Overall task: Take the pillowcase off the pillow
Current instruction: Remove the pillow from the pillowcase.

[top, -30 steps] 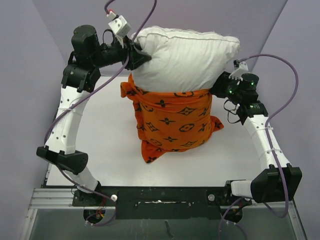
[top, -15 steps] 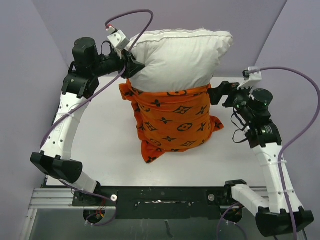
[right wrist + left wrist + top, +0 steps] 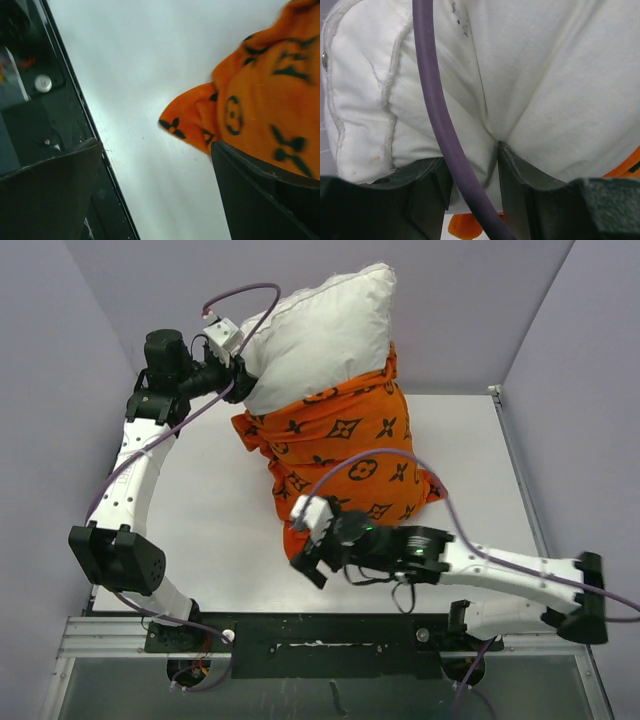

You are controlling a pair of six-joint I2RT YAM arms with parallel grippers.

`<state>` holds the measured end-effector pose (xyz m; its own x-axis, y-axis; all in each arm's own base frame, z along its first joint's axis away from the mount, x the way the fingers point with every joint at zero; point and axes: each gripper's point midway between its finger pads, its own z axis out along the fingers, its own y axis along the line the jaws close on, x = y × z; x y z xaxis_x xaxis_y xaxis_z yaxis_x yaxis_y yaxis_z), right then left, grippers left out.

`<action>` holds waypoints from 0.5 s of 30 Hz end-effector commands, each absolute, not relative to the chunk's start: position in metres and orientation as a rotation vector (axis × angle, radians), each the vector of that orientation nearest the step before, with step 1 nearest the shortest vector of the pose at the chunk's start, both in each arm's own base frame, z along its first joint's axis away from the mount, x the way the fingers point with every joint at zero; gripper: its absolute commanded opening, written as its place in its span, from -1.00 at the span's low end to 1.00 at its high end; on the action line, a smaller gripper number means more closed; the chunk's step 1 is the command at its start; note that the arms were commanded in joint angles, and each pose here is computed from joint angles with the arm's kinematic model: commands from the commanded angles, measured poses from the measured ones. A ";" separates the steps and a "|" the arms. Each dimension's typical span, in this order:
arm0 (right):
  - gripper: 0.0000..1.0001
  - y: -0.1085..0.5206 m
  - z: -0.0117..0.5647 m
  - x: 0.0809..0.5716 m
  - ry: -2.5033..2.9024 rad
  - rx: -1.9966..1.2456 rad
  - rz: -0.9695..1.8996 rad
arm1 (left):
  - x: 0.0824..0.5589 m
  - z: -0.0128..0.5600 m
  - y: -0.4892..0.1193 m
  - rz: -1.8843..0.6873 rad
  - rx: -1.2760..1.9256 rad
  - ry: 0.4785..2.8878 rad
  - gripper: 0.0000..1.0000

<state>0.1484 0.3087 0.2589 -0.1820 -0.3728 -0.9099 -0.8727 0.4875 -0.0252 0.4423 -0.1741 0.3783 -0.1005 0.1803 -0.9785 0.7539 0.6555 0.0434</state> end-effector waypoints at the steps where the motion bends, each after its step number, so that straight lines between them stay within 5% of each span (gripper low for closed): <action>1: 0.94 0.336 0.192 0.144 1.863 -1.264 0.389 | 0.466 0.352 -0.100 -0.157 0.551 1.795 -1.00; 15: 0.71 0.343 0.065 0.207 2.192 -1.156 0.222 | 0.446 0.338 -0.037 -0.047 0.549 1.812 -1.00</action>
<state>0.1787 0.3355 0.0469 -0.3709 -0.7663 -0.5246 -0.8550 0.5022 -0.1291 0.4319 -0.1039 0.3354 -0.1597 0.2374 -0.9582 0.6678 0.7408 0.0722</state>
